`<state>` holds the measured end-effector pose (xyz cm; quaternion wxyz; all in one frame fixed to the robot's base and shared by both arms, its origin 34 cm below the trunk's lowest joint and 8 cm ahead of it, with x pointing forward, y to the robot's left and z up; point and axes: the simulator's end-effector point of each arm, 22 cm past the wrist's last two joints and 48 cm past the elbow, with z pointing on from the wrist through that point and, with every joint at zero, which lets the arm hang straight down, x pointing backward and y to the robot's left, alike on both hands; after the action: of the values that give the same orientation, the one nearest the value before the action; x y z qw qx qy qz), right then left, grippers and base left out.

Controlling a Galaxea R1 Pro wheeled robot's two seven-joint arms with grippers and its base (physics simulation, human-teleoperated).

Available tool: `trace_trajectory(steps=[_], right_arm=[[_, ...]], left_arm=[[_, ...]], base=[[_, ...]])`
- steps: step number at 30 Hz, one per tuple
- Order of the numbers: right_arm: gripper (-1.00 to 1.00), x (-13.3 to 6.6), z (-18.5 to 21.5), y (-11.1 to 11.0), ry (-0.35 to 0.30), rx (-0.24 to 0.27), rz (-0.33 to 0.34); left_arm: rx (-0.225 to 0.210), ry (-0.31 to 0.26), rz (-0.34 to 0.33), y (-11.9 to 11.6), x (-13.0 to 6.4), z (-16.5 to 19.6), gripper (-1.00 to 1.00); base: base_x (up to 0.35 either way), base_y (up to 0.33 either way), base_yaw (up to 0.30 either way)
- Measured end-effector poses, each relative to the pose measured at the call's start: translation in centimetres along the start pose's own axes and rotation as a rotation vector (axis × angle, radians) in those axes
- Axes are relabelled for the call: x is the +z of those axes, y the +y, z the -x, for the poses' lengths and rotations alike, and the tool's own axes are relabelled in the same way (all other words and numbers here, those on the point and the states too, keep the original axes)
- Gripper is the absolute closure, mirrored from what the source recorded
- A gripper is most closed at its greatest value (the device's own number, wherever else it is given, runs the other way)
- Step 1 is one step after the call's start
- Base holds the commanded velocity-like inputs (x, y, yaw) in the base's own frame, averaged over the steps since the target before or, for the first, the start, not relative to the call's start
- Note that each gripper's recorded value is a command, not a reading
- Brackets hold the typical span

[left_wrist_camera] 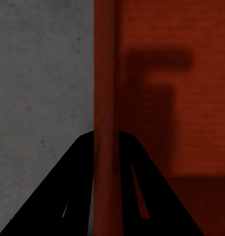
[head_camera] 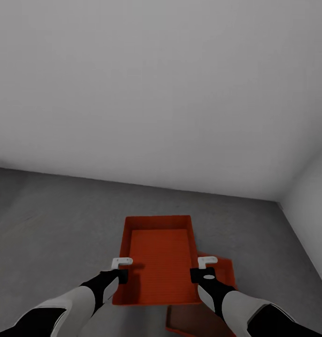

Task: Move the two storage containers from the living room to the garage. In the garage, place one container on the floor and stack the other container on top of it (either order is fine).

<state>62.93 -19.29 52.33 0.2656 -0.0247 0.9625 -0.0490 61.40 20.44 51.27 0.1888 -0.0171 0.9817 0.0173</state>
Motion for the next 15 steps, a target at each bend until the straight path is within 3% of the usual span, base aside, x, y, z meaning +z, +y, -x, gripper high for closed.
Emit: trace_trajectory(steps=[15], right_arm=[[1.00,0.04,-0.03,0.01,0.001,0.000,0.000]], left_arm=[[0.000,0.001,0.000,0.00,0.04,-0.02,1.00]], base=[[0.024,0.000,-0.243]])
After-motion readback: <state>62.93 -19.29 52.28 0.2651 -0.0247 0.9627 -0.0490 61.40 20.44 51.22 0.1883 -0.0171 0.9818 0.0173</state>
